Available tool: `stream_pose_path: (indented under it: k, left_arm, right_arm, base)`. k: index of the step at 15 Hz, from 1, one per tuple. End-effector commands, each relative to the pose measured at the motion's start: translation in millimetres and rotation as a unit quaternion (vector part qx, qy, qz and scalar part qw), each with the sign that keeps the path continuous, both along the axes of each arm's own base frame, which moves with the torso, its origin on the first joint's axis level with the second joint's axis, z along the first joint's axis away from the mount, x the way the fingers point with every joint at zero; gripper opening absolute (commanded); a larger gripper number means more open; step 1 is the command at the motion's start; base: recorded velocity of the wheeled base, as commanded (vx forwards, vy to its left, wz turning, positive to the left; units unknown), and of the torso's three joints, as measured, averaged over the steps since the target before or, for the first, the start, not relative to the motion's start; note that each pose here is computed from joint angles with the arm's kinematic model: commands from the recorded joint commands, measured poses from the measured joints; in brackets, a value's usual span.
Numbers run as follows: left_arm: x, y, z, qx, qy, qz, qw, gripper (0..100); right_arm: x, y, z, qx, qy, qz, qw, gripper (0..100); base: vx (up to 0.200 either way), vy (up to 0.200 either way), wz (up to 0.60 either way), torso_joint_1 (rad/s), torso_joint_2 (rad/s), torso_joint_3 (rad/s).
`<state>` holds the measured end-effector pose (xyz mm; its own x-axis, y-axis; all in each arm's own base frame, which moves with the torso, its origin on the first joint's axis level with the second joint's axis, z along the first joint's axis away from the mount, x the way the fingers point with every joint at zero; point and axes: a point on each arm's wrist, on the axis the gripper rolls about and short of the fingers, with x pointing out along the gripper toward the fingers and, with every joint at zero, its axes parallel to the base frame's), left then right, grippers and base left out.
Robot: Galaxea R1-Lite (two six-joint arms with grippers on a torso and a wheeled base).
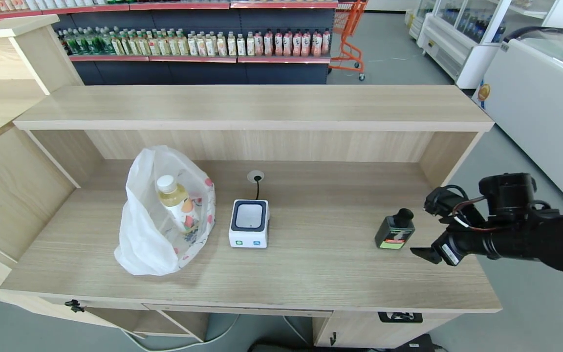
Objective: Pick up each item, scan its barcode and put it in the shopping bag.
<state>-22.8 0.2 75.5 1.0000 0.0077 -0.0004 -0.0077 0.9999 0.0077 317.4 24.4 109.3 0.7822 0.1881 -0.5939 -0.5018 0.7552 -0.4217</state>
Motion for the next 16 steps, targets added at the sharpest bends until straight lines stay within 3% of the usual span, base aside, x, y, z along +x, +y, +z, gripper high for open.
stream_pose_path:
  k: [1, 12, 13, 16]
  left_arm:
    - [0.0, 0.0, 0.0, 0.0, 0.0, 0.0, 1.0, 100]
    - [0.0, 0.0, 0.0, 0.0, 0.0, 0.0, 1.0, 100]
    - [0.0, 0.0, 0.0, 0.0, 0.0, 0.0, 1.0, 100]
    - [0.0, 0.0, 0.0, 0.0, 0.0, 0.001, 1.0, 100]
  right_arm:
    - [12.2, 11.2, -18.1, -0.001, 0.014, 0.018, 1.0, 100]
    - [56.2, 41.4, -37.8, 0.006, -0.023, 0.053, 0.998, 100]
    - [57.2, 42.4, -37.0, 0.01, -0.025, 0.06, 0.998, 0]
    - [62.5, 45.4, -41.4, 0.012, -0.024, 0.068, 0.997, 0]
  base:
    - [0.0, 0.0, 0.0, 0.0, 0.0, 0.0]
    - [0.0, 0.0, 0.0, 0.0, 0.0, 0.0]
    - [0.0, 0.0, 0.0, 0.0, 0.0, 0.0]
    - [0.0, 0.0, 0.0, 0.0, 0.0, 0.0]
